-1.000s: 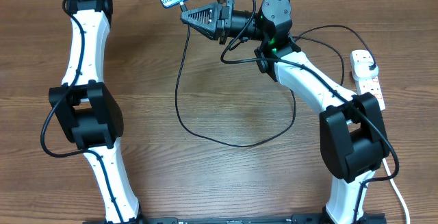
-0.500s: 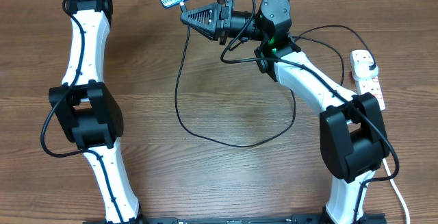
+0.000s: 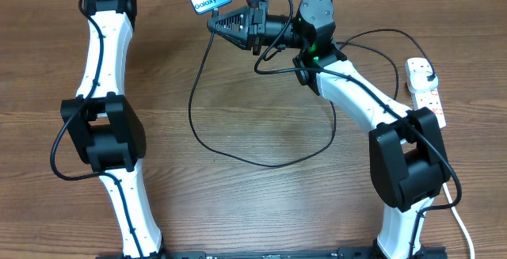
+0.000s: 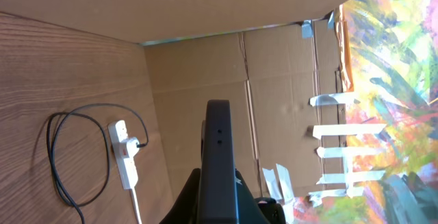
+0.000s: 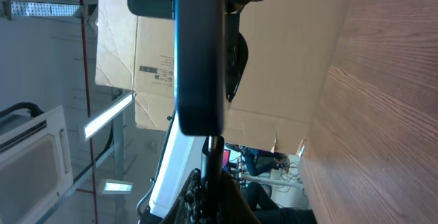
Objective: Plug charger to phone and switch on socket
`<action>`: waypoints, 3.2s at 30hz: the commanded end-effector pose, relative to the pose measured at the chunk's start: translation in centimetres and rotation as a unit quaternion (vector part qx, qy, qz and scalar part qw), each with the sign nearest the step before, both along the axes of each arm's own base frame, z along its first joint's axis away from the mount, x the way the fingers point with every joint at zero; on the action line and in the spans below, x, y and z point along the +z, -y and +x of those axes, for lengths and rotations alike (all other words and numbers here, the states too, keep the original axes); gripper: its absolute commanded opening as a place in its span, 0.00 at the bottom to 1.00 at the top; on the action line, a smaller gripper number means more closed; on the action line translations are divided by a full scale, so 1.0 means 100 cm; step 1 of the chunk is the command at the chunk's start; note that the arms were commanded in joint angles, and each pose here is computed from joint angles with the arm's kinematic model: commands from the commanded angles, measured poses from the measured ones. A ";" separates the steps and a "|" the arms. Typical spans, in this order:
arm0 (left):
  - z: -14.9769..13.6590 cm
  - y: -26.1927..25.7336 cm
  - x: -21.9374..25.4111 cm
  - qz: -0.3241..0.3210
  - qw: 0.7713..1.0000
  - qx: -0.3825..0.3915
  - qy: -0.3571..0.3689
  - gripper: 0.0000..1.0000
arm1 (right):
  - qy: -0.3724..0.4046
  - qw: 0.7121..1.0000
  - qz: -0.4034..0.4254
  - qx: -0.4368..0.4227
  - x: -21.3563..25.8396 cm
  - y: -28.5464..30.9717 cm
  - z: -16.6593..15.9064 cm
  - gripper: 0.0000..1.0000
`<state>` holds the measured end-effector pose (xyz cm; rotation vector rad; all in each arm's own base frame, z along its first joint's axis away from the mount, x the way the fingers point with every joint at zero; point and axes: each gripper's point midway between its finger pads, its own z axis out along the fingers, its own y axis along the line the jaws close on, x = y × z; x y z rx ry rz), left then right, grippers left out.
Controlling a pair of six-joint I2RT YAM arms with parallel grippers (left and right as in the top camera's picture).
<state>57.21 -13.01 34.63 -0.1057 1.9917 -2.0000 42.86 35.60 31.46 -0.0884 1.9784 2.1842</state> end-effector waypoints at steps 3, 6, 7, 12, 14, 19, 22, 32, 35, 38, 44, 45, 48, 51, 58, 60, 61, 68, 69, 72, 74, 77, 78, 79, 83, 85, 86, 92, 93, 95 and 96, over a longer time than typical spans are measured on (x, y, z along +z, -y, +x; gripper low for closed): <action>-0.030 0.012 0.007 0.013 0.996 -0.081 0.021 0.04 | 0.001 0.999 0.009 -0.047 0.007 0.006 0.018 0.04; -0.038 0.007 0.006 0.018 0.994 -0.104 0.023 0.04 | 0.009 0.999 0.006 -0.047 0.006 0.005 0.018 0.04; -0.039 0.005 0.007 0.020 0.994 -0.107 0.028 0.04 | 0.011 0.999 0.005 -0.044 0.006 0.005 0.017 0.04; -0.037 -0.003 0.007 0.018 0.995 -0.099 0.017 0.04 | 0.023 0.999 -0.020 -0.029 -0.008 0.003 0.012 0.04; -0.037 -0.003 0.007 0.018 0.995 -0.099 0.017 0.04 | 0.029 0.999 -0.021 -0.029 -0.009 0.004 0.012 0.04; -0.037 -0.003 0.007 0.018 0.995 -0.099 0.017 0.04 | 0.029 0.999 -0.021 -0.032 -0.009 0.006 0.014 0.04; -0.038 -0.002 0.007 0.019 0.995 -0.101 0.021 0.04 | 0.029 0.999 -0.021 -0.032 -0.009 0.006 0.014 0.04; -0.042 0.011 0.015 0.027 0.991 -0.111 0.073 0.04 | 0.030 0.999 -0.024 -0.025 -0.010 0.019 0.017 0.04; -0.044 0.016 0.015 0.027 0.990 -0.116 0.071 0.04 | 0.034 0.999 -0.025 -0.024 -0.010 0.021 0.018 0.04; -0.045 0.022 0.015 0.025 0.990 -0.121 0.064 0.04 | 0.024 0.999 -0.034 -0.021 -0.016 0.021 0.017 0.04; -0.026 -0.003 0.019 0.015 0.997 -0.061 0.052 0.04 | 0.027 0.999 -0.037 0.027 -0.018 0.012 -0.002 0.04; -0.022 -0.010 0.020 0.013 0.997 -0.048 0.052 0.04 | 0.031 0.998 -0.039 0.037 -0.019 0.009 -0.007 0.04; -0.018 -0.027 0.020 0.013 0.998 -0.031 0.052 0.04 | 0.032 0.996 -0.050 0.063 -0.028 -0.004 -0.021 0.04; -0.023 -0.026 0.018 0.017 0.997 -0.045 0.052 0.04 | 0.061 0.994 -0.050 0.077 -0.029 -0.013 -0.030 0.04; -0.030 -0.015 0.017 0.023 0.995 -0.068 0.063 0.04 | 0.143 0.986 -0.024 0.084 -0.009 -0.012 -0.037 0.04; -0.032 -0.007 0.017 0.022 0.995 -0.076 0.063 0.04 | 0.145 0.986 -0.023 0.084 -0.009 -0.012 -0.037 0.04; -0.033 -0.003 0.017 0.022 0.995 -0.080 0.063 0.04 | 0.143 0.986 -0.023 0.084 -0.009 -0.012 -0.037 0.04; -0.036 0.008 0.016 0.022 0.993 -0.093 0.063 0.04 | 0.141 0.987 -0.023 0.074 -0.008 -0.012 -0.034 0.04; -0.037 0.007 0.016 0.022 0.993 -0.093 0.063 0.04 | 0.141 0.987 -0.023 0.074 -0.008 -0.012 -0.034 0.04; -0.040 0.005 0.015 0.025 0.993 -0.102 0.062 0.04 | 0.138 0.988 -0.024 0.068 -0.008 -0.008 -0.030 0.04; -0.039 0.003 0.015 0.025 0.993 -0.099 0.062 0.04 | 0.138 0.988 -0.024 0.067 -0.008 -0.007 -0.029 0.04; -0.039 0.003 0.015 0.025 0.993 -0.099 0.062 0.04 | 0.138 0.988 -0.024 0.067 -0.008 -0.007 -0.029 0.04; -0.039 0.003 0.015 0.025 0.993 -0.099 0.062 0.04 | 0.138 0.988 -0.024 0.067 -0.008 -0.007 -0.029 0.04; -0.039 0.003 0.015 0.024 0.993 -0.098 0.060 0.04 | 0.137 0.988 -0.024 0.067 -0.009 -0.007 -0.029 0.04; -0.039 0.003 0.015 0.020 0.994 -0.098 0.038 0.04 | 0.121 0.990 -0.030 0.062 -0.013 -0.008 -0.026 0.04; -0.038 0.002 0.015 0.020 0.994 -0.098 0.037 0.04 | 0.121 0.990 -0.030 0.062 -0.013 -0.008 -0.026 0.04; -0.038 0.002 0.015 0.020 0.994 -0.098 0.036 0.04 | 0.121 0.990 -0.030 0.062 -0.013 -0.008 -0.026 0.04; -0.039 0.002 0.015 0.021 0.994 -0.101 0.039 0.04 | 0.121 0.990 -0.030 0.059 -0.013 -0.008 -0.025 0.04; -0.040 0.002 0.015 0.022 0.994 -0.102 0.039 0.04 | 0.121 0.991 -0.030 0.057 -0.013 -0.008 -0.024 0.04; -0.040 0.002 0.015 0.022 0.994 -0.103 0.040 0.04 | 0.121 0.991 -0.030 0.053 -0.012 -0.008 -0.023 0.04; -0.040 0.002 0.015 0.022 0.994 -0.103 0.041 0.04 | 0.122 0.991 -0.030 0.053 -0.012 -0.008 -0.023 0.04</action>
